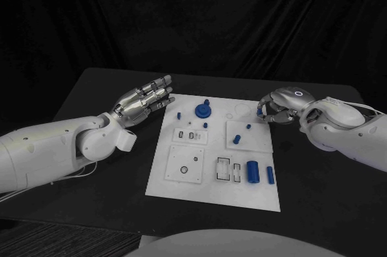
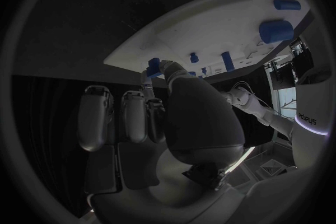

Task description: Assemble the parts on the task board

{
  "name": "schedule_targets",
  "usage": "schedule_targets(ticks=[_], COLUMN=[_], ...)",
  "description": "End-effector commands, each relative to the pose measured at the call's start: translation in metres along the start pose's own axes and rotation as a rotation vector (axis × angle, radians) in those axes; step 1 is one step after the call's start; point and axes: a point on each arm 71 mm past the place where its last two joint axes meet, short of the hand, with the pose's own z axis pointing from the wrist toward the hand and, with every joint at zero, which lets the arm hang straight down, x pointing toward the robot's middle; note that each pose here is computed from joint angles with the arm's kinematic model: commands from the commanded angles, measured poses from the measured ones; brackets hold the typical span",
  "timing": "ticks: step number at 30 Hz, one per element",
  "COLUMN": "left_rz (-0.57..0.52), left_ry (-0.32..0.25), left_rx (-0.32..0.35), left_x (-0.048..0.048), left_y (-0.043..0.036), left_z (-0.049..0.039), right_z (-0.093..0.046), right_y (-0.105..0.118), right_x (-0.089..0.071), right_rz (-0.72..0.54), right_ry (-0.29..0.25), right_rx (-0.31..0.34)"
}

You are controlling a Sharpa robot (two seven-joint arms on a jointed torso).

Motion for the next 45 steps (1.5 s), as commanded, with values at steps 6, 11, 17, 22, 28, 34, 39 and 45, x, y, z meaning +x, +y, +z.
schedule_targets(ticks=[6,11,17,22,28,34,39,45], left_rz=[-0.008,-0.009,-0.009,-0.008,-0.011,-0.012,-0.012,-0.011], left_ry=[0.01,0.011,0.012,0.011,0.017,0.02,0.02,0.019], left_rx=[0.008,0.008,0.007,0.007,0.007,0.005,0.003,0.001], left_x=[0.0016,0.0021,0.0027,0.0023,0.0037,0.0044,0.0043,0.0043], left_y=[-0.0001,0.0001,0.0003,0.0004,0.0011,0.0016,0.0017,0.0019], left_z=[0.0003,0.0009,0.0014,0.0017,0.0034,0.0044,0.0043,0.0043], right_z=[0.014,0.028,0.038,0.046,0.05,0.051,0.051,0.052], right_y=[0.046,0.08,0.105,0.122,0.135,0.146,0.153,0.158], right_x=[-0.023,-0.022,-0.015,-0.005,0.005,0.014,0.02,0.024], right_rz=[0.042,0.064,0.072,0.073,0.08,0.092,0.101,0.107], right_ry=[-0.118,-0.11,-0.049,0.008,0.045,0.06,0.068,0.074], right_rx=[-0.104,-0.172,-0.211,-0.231,-0.247,-0.261,-0.271,-0.28])
